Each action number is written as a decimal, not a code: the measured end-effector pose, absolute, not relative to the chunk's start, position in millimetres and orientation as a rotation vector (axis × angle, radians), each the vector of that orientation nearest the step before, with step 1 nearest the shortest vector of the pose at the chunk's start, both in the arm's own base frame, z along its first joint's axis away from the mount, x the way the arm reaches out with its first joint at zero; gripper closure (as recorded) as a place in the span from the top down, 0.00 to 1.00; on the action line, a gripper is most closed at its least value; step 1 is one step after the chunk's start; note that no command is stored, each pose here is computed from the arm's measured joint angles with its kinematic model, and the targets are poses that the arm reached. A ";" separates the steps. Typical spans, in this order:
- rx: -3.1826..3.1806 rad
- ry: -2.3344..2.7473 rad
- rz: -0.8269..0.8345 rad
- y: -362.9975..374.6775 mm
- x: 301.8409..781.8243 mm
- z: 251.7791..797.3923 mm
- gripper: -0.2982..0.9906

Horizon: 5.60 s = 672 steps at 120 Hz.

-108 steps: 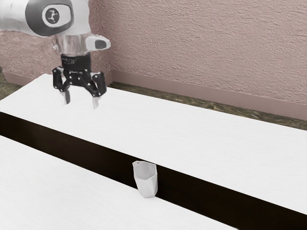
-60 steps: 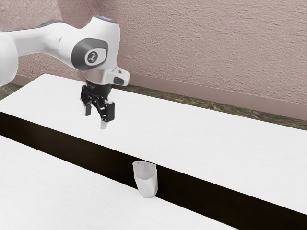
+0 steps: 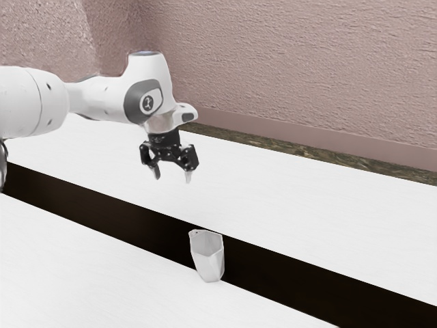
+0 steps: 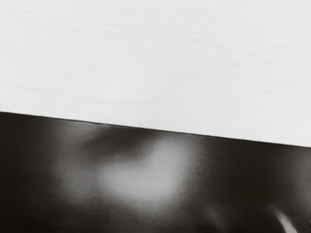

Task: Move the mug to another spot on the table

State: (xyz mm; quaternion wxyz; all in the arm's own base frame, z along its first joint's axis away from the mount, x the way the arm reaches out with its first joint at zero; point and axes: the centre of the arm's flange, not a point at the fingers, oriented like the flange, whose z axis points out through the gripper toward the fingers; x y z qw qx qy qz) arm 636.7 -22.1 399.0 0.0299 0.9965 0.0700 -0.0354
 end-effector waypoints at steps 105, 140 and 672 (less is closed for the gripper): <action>2.392 1.719 -0.658 -51.2 665.2 260.3 0.77; 2.203 1.931 -0.747 -42.8 654.6 245.3 0.77; 2.094 2.090 -0.356 128.6 522.9 294.2 0.18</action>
